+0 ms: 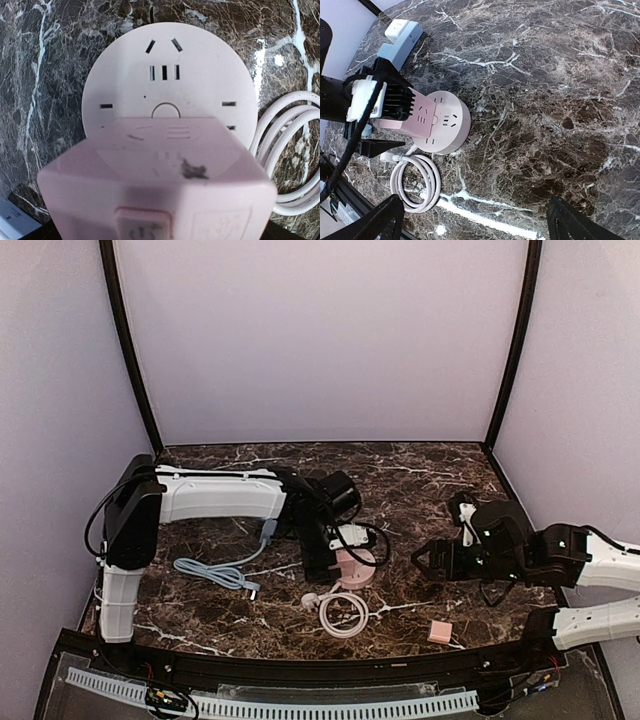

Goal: Insert the plug

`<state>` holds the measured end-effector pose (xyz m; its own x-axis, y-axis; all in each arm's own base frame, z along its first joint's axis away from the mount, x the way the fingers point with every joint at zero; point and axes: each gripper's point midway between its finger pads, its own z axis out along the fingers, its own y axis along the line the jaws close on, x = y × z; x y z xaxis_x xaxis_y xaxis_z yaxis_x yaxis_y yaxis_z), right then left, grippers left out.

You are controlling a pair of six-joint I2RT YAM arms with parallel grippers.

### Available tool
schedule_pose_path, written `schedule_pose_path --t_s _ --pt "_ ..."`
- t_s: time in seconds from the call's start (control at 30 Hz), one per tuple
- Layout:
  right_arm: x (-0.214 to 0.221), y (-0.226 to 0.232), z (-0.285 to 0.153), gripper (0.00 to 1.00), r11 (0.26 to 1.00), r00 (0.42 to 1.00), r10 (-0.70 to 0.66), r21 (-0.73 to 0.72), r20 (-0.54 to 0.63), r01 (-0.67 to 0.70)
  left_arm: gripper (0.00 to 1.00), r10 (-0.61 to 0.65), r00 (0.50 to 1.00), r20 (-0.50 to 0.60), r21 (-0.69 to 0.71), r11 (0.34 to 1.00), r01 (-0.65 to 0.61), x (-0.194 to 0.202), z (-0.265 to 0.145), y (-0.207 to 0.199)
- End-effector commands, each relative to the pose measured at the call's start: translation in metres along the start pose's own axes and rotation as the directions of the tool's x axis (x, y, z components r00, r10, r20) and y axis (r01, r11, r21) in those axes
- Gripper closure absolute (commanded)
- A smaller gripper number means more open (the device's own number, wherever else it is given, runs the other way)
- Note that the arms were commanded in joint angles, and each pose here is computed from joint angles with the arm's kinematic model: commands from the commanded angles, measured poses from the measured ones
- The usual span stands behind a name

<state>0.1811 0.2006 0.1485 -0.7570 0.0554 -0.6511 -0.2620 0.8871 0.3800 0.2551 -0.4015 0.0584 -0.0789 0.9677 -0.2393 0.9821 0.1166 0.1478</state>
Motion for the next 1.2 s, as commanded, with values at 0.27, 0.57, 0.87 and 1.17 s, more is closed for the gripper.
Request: schedule_pose_path --t_s 0.27,0.57,0.87,1.17 --pt "0.049 -0.021 0.005 0.01 0.992 0.98 0.069 0.119 -0.187 -0.047 0.01 -0.074 0.9 0.429 -0.257 0.945 0.201 0.0 -0.106 0.024" --pt "0.084 -0.034 0.002 0.01 0.976 0.944 0.097 0.218 -0.316 -0.027 0.01 -0.118 0.763 0.635 -0.196 0.931 0.308 0.005 -0.129 0.01" --pt "0.134 -0.023 -0.003 0.1 0.984 0.867 0.098 0.18 -0.489 -0.009 0.09 -0.135 0.741 0.658 -0.024 0.98 0.199 -0.002 -0.118 -0.029" --pt "0.088 -0.021 -0.009 0.01 0.974 0.953 0.156 0.199 -0.259 -0.105 0.13 0.054 0.742 0.668 -0.005 0.998 -0.069 -0.042 -0.095 -0.091"
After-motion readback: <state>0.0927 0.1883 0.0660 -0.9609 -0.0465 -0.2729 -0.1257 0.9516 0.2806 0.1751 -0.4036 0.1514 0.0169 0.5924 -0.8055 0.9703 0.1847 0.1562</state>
